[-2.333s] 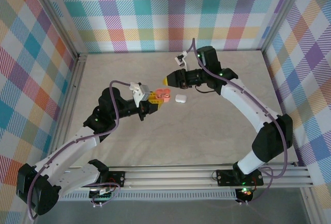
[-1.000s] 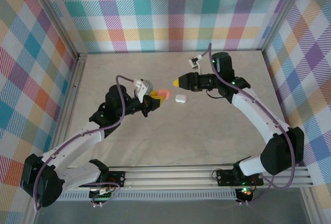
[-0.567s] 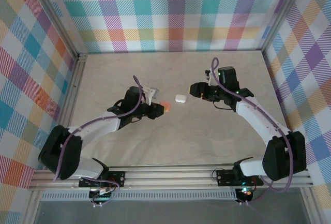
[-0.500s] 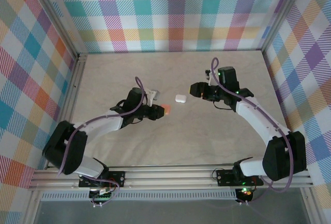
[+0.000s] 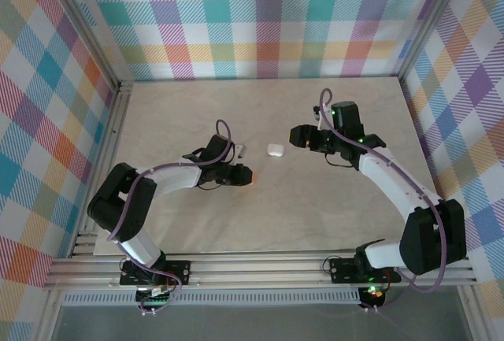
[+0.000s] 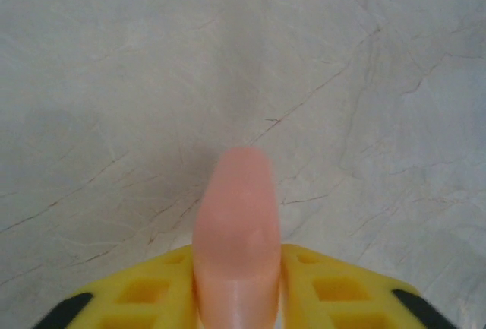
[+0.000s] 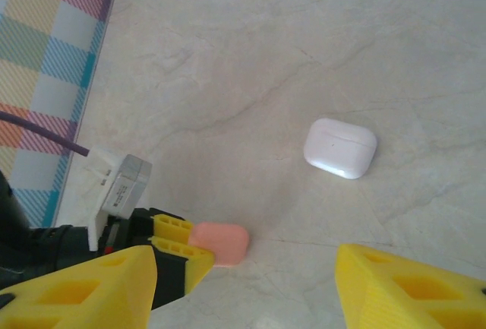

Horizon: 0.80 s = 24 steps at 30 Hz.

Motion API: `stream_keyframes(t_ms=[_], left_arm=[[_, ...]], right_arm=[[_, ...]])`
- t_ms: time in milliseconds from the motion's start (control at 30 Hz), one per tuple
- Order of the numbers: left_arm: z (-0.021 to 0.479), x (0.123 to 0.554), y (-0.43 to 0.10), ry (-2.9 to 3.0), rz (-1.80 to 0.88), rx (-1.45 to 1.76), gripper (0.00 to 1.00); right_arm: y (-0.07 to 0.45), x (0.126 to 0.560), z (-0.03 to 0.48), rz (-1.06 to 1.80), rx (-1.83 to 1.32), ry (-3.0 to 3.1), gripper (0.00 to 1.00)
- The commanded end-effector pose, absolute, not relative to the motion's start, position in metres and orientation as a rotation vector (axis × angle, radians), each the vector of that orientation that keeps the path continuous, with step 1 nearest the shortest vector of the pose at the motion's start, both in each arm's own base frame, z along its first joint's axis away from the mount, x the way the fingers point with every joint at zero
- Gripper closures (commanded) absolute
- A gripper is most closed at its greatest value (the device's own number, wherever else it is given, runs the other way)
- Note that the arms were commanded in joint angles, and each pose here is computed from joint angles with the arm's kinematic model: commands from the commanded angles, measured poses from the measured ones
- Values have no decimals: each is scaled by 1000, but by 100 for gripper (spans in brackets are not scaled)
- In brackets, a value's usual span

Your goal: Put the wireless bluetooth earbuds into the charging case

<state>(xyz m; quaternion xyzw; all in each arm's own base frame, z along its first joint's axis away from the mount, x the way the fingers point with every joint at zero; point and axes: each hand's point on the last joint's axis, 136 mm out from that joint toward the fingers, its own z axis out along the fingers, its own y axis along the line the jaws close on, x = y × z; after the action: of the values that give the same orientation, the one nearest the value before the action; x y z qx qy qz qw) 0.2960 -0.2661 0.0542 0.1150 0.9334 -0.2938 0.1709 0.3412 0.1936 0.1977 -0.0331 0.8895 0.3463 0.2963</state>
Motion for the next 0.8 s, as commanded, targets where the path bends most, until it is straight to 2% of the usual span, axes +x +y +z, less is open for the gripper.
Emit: stream_keyframes(t_ms=[0,67,333,500,667,700,767], left_arm=[[57,296,-260,2683,-740,361,63],[62,299,-257,2675,-706,370,58],[88,311,-237,2636,-514,406,37],[115,325,-230,2577,-426,452,35],[146,350,-209,2491,-311,457,30],[154,357,-201,2458,-279,439,25],[169,371,-184,2384,-239,393,3]], right_arm=[[177,346,203,800,-83,2336,35],[165,349,206,729,-53,2303,32],[112,360,222,409,30,2130,11],[69,368,221,128,78,2083,0],[37,375,207,-54,103,1985,0],[35,376,204,-75,88,1967,0],[32,376,198,-107,71,1959,0]])
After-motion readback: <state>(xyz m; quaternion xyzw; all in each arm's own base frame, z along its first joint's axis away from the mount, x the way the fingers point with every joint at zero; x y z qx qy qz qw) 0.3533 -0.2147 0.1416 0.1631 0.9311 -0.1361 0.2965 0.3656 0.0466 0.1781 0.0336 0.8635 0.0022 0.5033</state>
